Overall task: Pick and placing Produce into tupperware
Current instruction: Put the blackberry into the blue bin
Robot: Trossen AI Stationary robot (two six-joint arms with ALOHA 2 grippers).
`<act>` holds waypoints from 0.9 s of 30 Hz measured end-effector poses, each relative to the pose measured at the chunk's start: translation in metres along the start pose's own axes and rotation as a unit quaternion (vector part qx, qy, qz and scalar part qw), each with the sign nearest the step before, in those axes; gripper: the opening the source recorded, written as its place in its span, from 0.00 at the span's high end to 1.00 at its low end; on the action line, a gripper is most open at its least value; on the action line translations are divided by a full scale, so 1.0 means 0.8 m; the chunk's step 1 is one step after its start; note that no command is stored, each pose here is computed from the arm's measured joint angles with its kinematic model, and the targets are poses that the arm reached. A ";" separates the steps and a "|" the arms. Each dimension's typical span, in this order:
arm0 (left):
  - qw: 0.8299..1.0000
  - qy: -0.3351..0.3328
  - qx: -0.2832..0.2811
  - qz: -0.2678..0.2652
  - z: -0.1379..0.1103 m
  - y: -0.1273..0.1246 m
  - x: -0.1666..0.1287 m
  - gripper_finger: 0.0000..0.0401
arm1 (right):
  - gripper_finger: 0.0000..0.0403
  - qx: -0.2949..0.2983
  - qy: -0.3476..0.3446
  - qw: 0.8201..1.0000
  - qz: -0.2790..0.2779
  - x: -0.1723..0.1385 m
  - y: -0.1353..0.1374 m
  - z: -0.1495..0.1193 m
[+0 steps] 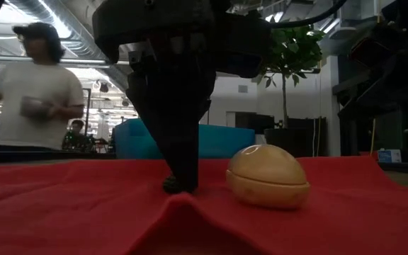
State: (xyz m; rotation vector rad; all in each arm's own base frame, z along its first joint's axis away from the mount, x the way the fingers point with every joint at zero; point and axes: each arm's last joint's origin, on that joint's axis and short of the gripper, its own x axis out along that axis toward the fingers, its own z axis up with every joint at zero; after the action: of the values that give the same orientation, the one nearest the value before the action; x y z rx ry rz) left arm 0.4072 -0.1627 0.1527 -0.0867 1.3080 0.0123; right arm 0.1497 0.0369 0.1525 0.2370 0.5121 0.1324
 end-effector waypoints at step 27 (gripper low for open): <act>0.997 -0.052 0.040 0.035 0.001 0.000 -0.053 0.80 | 0.51 0.000 0.000 1.000 0.000 0.000 0.000 0.000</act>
State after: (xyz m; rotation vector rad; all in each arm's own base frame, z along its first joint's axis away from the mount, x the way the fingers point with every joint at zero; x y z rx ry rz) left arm 0.3968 -0.1613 0.1937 0.0288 1.2050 0.0238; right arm 0.1497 0.0369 0.1525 0.2374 0.5123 0.1326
